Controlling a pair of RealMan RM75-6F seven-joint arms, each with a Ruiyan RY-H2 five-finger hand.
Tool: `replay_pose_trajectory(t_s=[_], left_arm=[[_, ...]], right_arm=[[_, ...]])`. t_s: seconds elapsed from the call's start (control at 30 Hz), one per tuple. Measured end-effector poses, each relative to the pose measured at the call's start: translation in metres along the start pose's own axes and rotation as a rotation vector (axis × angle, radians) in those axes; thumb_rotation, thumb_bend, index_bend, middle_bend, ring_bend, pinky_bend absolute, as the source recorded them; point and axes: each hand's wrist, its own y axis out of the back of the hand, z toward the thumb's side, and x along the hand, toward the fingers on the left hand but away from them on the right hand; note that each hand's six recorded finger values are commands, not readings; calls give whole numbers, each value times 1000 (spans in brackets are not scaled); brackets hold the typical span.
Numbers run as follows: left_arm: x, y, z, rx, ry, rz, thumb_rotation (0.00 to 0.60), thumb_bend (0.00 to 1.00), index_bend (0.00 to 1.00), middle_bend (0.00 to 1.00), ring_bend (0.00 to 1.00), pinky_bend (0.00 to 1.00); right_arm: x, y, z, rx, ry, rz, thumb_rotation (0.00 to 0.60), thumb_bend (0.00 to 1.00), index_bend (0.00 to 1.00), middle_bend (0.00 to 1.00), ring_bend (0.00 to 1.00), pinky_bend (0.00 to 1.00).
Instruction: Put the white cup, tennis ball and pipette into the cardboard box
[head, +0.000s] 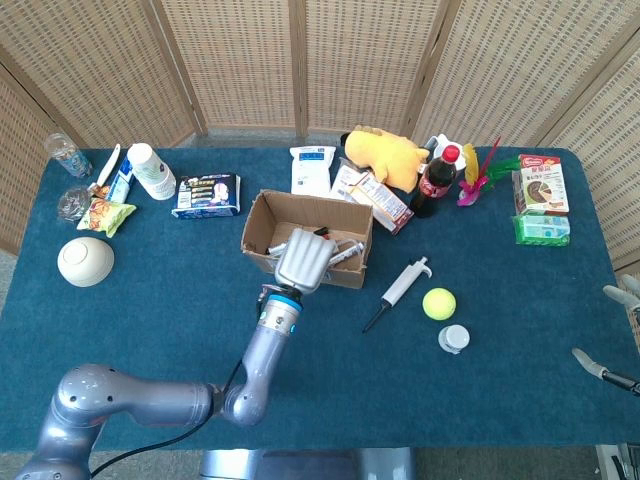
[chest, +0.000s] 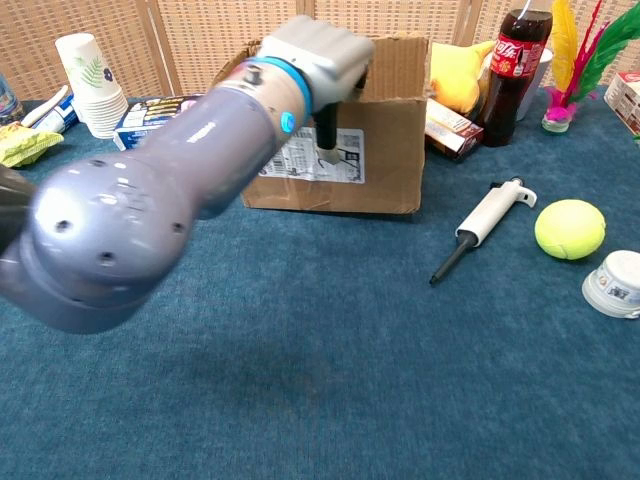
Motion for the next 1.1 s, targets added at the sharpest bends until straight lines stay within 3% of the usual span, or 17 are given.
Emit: replay_pose_trajectory(t_s=[0.17,0.23,0.3,0.37,0.43,0.63,0.9,1.1], left_arm=[[6,-4,14,7,-3,-8,600,202,725,737,714,929],[8,-5,16,11,1,-9,600,187,687,665,639,883],[10,-6,18,10,9,-9,600,154,508,432,431,736],[11,-7,19,1,16,-18,600,111,143,88,112,510],[11,-9,18,-11,24,-38,600,79,2,0,3,400],[5,-12,16,-33,26,-124,600,39,0,0,0,245],[-15,32,8,-155,-51,-49,600,38,0,0,0,194],[-34,70,-37,-181,-57,24,600,38,0,0,0,148]], right_arm=[[0,0,0,5,2,3,600,97,196,61,0,23],[0,0,-1,5,0,3,600,97,196,61,0,23],[-1,0,-1,2,-2,1,600,97,195,61,0,23],[-1,1,-2,-3,-3,0,600,96,195,61,0,23],[-1,2,-3,-6,-5,-1,600,97,195,61,0,23],[-1,0,-2,7,-4,3,600,97,195,60,0,23],[-2,-4,-3,50,-11,8,600,97,196,61,0,23],[-1,-8,-1,82,-12,8,600,97,195,60,0,23]])
